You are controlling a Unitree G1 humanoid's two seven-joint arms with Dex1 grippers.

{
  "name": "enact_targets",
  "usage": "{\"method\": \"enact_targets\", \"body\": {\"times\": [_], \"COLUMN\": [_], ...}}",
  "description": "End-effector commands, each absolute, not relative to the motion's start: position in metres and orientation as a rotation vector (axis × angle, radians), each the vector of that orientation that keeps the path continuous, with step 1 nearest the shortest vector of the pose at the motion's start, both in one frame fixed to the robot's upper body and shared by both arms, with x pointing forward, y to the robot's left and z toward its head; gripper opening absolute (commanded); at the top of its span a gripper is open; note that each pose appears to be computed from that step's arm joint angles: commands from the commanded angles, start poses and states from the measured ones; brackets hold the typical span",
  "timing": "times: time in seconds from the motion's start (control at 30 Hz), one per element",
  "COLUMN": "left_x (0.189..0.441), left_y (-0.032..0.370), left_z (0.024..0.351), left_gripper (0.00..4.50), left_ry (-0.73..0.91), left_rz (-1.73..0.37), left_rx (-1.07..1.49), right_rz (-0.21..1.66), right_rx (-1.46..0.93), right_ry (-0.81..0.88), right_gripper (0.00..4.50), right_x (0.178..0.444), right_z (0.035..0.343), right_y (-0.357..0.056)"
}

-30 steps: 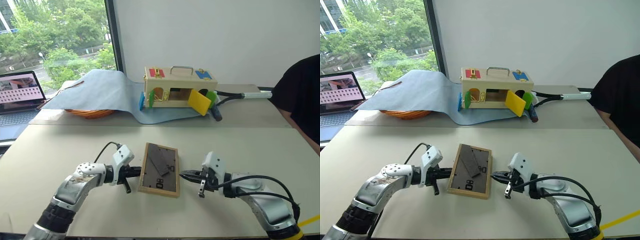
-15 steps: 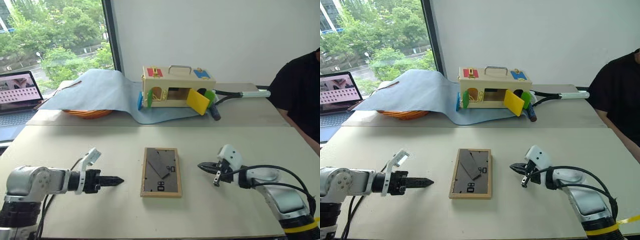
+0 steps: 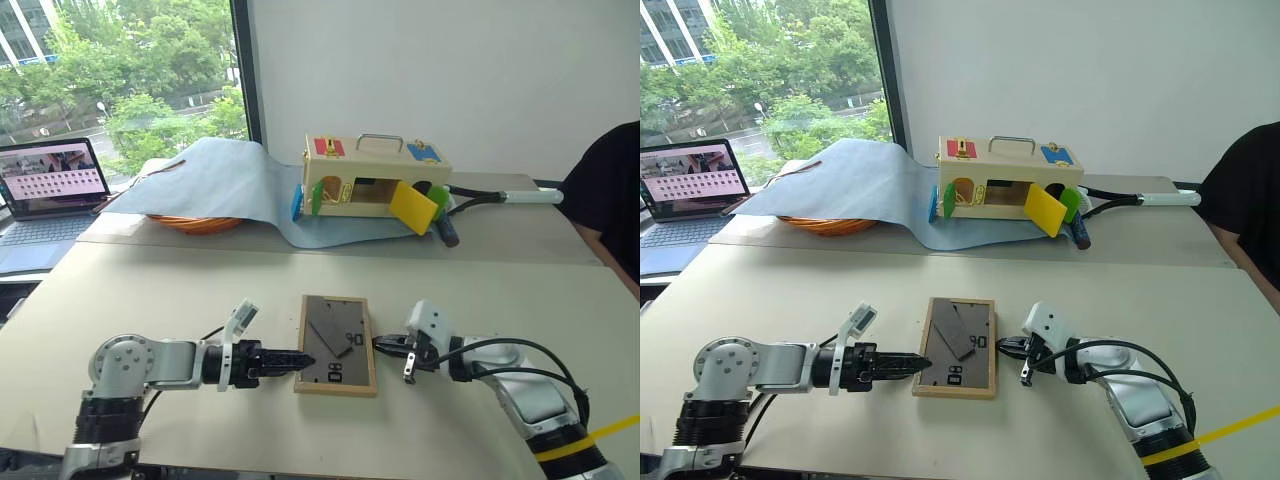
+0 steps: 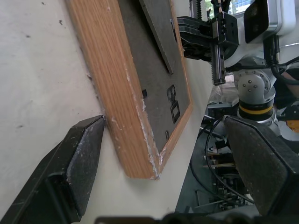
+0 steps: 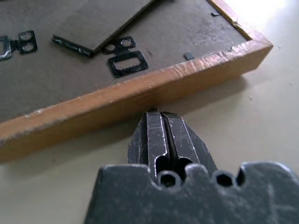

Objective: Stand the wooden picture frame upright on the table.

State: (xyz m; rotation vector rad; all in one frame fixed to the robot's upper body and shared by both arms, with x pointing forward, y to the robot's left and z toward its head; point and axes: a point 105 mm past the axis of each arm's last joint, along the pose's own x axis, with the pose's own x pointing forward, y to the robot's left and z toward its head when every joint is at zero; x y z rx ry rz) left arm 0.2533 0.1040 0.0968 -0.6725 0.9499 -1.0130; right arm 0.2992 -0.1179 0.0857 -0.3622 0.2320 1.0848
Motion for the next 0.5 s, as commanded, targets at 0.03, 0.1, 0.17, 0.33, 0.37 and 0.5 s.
{"method": "enact_targets", "body": {"times": [0.03, 0.1, 0.17, 0.33, 0.37, 0.5], "left_x": [0.235, 0.232, 0.228, 0.227, 0.227, 0.233], "left_y": [0.087, 0.085, 0.089, 0.099, 0.100, 0.105], "left_z": [0.075, 0.082, 0.084, 0.089, 0.091, 0.099], "left_gripper": [4.40, 4.40, 4.40, 3.30, 2.88, 1.45], "left_ry": [1.086, 1.074, 1.072, 1.061, 1.056, 1.034], "left_rz": [-1.033, -1.065, -1.065, -1.032, -1.028, -1.021], "left_rx": [-0.732, -0.767, -0.776, -0.805, -0.811, -0.827], "right_rz": [1.133, 1.135, 1.127, 1.109, 1.108, 1.094], "right_rx": [-0.346, -0.336, -0.327, -0.322, -0.321, -0.310], "right_ry": [0.192, 0.193, 0.201, 0.210, 0.211, 0.199], "right_gripper": [0.00, 0.00, 0.00, 0.00, 0.00, 0.00], "right_x": [0.291, 0.288, 0.286, 0.285, 0.285, 0.289], "right_z": [0.090, 0.089, 0.087, 0.086, 0.086, 0.092], "right_y": [-0.099, -0.095, -0.094, -0.095, -0.095, -0.097]}}
